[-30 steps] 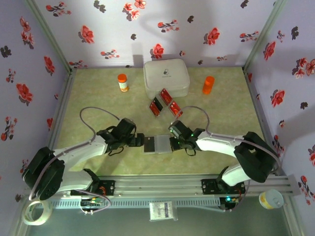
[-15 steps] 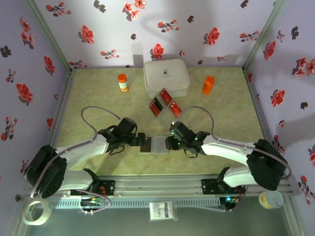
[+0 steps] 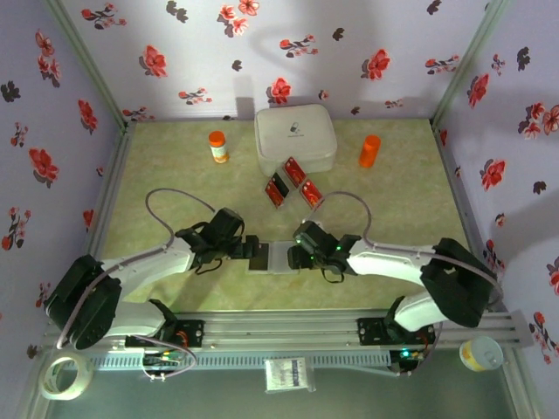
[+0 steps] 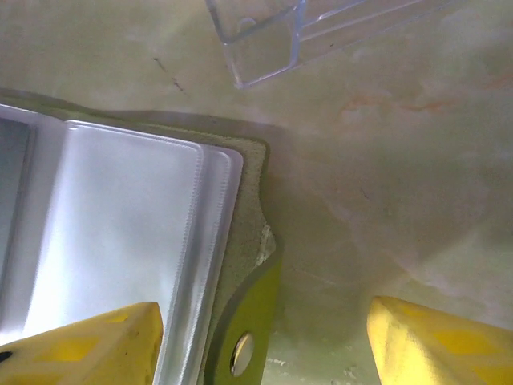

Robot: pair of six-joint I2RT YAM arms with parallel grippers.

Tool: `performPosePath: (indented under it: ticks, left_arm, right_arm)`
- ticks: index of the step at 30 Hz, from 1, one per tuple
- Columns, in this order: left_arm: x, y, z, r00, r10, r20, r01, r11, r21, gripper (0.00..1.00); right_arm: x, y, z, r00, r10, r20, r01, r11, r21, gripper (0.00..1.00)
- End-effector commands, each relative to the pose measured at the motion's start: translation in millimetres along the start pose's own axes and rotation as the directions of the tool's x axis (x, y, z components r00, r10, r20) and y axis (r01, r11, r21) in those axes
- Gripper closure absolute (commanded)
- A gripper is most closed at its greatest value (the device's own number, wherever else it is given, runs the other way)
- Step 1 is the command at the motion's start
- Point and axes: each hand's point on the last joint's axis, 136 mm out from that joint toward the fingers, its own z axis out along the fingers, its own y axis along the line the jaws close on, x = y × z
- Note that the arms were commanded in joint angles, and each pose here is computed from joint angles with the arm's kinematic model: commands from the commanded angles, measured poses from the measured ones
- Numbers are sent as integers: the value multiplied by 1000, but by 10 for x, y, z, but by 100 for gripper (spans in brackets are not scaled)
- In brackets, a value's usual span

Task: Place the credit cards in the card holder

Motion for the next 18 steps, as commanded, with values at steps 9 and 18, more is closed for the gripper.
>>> performPosePath:
  ticks: [9,18]
  left_arm:
    - [-195,-221,18,998,-64,30,61,995,80,0]
    - [-230,-403,149,993,-116,11,113,982,153,0]
  right_arm:
    - [59,-191,112,1000,-24,-12,26,985,171,42]
    - [125,-186,156,1000,-21,-23,24,985,169,46]
